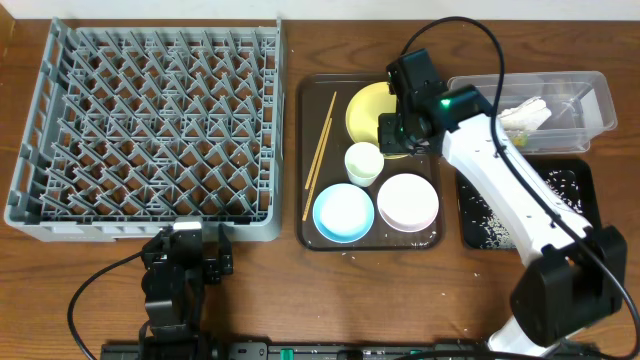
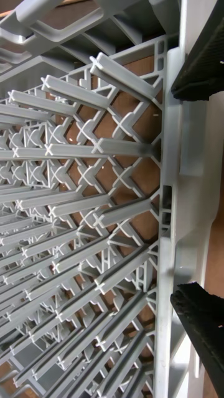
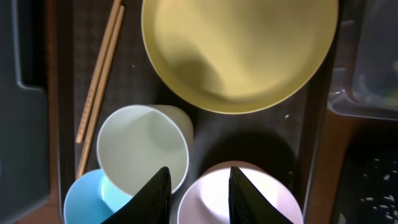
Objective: Sort waste into correct bins and load items into the dishwasher
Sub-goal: 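Grasp the white cup with the right gripper and lift it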
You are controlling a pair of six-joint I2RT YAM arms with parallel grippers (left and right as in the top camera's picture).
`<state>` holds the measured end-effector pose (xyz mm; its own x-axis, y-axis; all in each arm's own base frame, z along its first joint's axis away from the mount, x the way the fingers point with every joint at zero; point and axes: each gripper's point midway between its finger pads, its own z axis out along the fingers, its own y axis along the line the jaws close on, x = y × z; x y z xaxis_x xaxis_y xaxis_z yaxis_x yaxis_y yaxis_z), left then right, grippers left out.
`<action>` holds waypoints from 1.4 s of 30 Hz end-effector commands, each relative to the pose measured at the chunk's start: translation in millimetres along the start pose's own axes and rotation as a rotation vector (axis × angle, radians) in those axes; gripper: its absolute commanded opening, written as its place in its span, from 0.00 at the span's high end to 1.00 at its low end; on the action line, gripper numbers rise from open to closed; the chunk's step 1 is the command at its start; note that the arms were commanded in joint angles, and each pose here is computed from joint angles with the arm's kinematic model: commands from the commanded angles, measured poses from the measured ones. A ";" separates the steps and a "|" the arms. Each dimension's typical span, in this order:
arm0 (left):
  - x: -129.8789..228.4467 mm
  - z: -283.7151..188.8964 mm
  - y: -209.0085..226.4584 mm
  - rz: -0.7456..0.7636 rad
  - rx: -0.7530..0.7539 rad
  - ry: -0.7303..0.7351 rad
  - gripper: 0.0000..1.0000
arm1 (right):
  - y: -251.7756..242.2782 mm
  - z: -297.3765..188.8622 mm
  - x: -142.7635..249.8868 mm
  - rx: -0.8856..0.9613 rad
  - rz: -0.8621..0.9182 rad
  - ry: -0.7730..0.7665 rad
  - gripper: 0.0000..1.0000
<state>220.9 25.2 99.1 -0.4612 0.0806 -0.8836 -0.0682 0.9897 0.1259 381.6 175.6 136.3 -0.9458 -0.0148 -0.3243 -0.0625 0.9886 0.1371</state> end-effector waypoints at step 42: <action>-88.8 -24.3 -2.0 -0.385 0.104 -0.307 0.03 | -11.8 -33.5 -19.0 -0.206 0.080 -0.030 0.99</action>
<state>241.2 21.3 159.0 -0.2062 -0.1345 -0.9692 -0.1198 0.9865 -0.1114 391.1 162.6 152.8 -0.9504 0.0820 -0.3002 -0.0181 0.9485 0.3162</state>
